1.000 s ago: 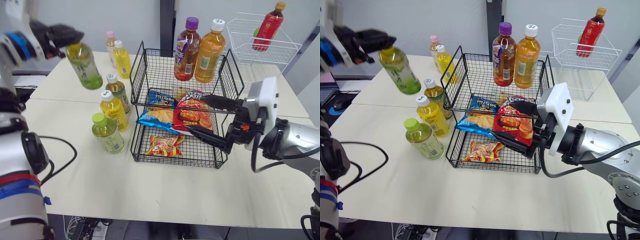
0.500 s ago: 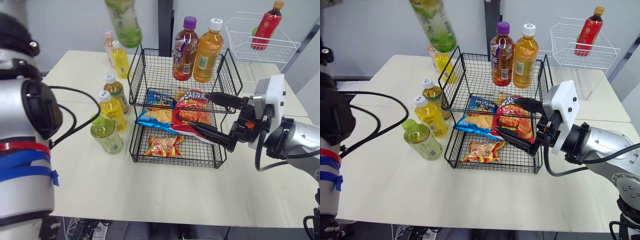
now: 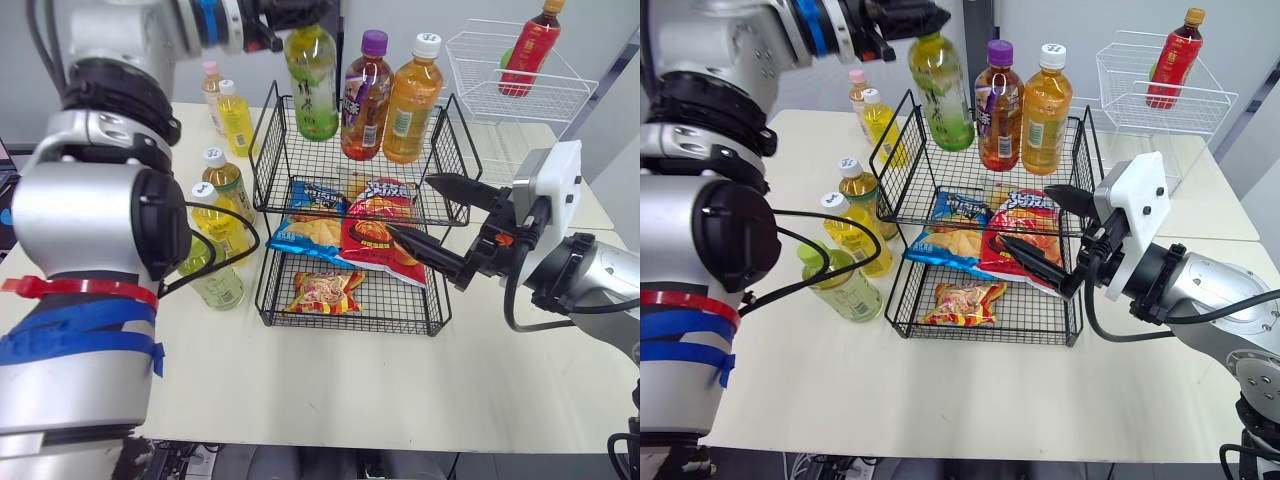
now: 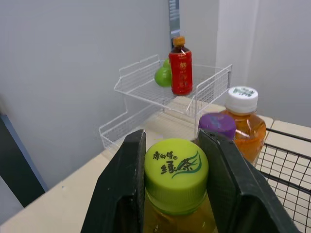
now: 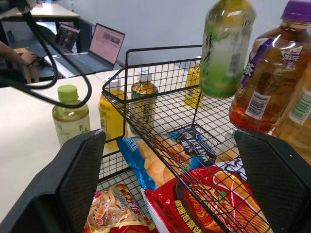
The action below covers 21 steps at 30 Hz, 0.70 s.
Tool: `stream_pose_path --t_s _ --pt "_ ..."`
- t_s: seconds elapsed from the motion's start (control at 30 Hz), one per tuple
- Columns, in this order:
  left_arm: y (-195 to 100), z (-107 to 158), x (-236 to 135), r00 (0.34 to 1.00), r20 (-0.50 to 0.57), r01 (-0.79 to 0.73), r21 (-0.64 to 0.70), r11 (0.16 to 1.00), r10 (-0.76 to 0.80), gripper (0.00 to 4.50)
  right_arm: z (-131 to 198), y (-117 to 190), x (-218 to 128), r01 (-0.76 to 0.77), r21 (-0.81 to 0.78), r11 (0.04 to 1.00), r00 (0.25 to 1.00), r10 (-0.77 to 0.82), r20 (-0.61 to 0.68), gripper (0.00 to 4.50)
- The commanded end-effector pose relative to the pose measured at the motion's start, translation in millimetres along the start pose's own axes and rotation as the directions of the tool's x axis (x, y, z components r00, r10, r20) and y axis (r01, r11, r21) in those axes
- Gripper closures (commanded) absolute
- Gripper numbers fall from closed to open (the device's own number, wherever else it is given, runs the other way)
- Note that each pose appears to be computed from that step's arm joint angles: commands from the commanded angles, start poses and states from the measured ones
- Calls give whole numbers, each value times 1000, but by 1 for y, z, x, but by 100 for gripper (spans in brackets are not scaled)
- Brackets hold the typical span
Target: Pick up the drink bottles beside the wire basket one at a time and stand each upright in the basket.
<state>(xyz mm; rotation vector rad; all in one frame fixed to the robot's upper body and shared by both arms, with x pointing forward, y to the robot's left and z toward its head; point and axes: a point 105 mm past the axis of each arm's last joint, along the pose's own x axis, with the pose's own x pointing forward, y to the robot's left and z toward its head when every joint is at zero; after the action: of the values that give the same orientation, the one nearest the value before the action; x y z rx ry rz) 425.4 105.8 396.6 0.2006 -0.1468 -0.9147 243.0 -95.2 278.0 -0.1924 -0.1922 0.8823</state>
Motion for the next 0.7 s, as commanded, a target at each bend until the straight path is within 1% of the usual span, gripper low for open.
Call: stream_pose_path --t_s 0.03,0.2,0.33,0.4,0.43,0.67,0.7 --pt "-3 22 2 997 71 -12 51 999 8 321 17 0 -4 29 -53 998 998 -27 52 0" --pt "-3 12 8 999 40 -22 58 998 19 321 18 -6 -3 74 -65 995 996 -71 45 0" --pt "-3 11 8 999 44 -29 53 998 27 321 14 -8 -10 90 -66 994 995 -88 39 0" --pt "-2 13 7 999 44 -31 63 998 28 248 13 -9 -13 96 -66 993 995 -94 38 0" --pt "-3 15 6 999 46 -24 63 998 21 223 12 -9 -14 97 -67 993 995 -94 39 0" --pt "2 32 -16 999 52 0 106 994 -6 6 10 -9 -16 90 -68 994 995 -87 41 0" --pt "3 34 -20 999 49 6 118 993 -11 2 10 -10 -16 86 -69 994 996 -84 42 0"
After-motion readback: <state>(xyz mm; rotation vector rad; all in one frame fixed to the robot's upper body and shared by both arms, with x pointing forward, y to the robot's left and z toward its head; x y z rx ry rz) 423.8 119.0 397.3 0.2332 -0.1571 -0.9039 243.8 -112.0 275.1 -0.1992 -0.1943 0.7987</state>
